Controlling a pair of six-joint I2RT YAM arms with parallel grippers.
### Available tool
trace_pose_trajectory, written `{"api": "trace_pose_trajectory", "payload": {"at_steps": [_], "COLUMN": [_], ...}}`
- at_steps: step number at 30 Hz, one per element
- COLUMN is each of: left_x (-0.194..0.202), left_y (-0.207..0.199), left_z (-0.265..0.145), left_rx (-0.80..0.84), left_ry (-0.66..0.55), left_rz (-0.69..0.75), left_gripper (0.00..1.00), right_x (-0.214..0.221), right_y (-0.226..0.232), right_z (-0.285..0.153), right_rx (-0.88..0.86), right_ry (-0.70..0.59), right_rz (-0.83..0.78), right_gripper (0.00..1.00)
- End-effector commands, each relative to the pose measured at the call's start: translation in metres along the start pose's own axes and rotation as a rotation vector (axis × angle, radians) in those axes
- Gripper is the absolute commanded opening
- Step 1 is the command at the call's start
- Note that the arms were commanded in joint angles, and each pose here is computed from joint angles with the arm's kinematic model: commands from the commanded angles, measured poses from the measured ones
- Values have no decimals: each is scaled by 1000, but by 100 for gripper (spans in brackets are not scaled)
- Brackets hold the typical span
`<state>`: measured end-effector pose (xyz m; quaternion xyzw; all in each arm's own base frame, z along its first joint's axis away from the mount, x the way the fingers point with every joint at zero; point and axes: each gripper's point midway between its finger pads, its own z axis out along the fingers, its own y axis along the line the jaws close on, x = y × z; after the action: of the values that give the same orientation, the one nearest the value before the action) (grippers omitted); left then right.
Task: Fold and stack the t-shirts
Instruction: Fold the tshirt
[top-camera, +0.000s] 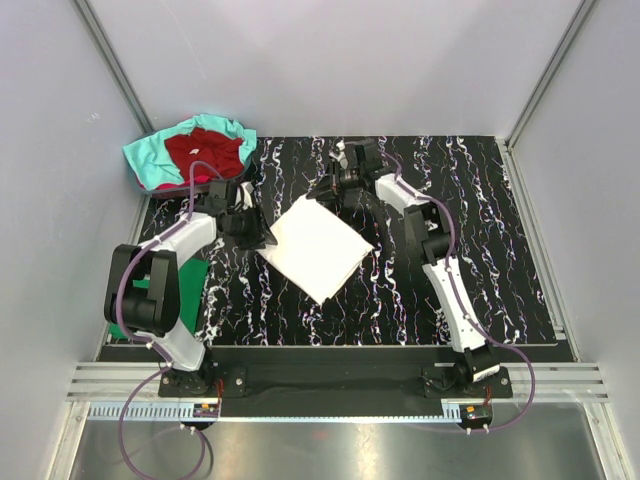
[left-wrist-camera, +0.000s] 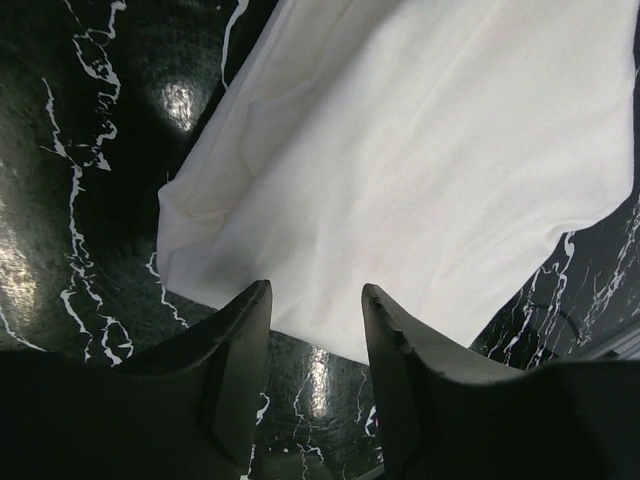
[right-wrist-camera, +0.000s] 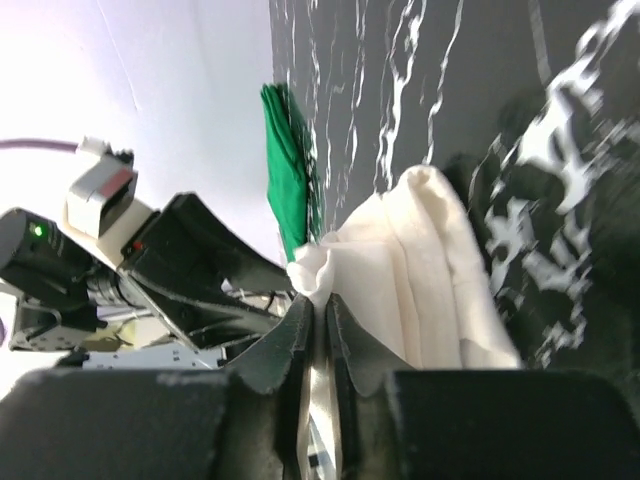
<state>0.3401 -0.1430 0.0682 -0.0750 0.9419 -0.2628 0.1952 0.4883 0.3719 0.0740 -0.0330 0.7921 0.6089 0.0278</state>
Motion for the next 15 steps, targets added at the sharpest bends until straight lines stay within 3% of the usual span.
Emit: {"api": "trace_pose_trajectory", "payload": {"at_steps": [1,6,15], "left_x": [-17,-20,-37], "left_y": [4,8,-2], "left_z": [-7,0,-2], "left_rx": [-42,-48,-22], "left_ry": [-51,-48,-65], "left_rz": [40,39,62], "left_gripper": [46,45,45], "right_x": [-12,-17,-32], "right_y": [2,-18,2], "right_z": [7,11,-13], "right_rx": [-64,-54,-19], "right_ry": [-9,-13,-63], "right_rz": [-1,21,17], "right_gripper": [18,21,50]}}
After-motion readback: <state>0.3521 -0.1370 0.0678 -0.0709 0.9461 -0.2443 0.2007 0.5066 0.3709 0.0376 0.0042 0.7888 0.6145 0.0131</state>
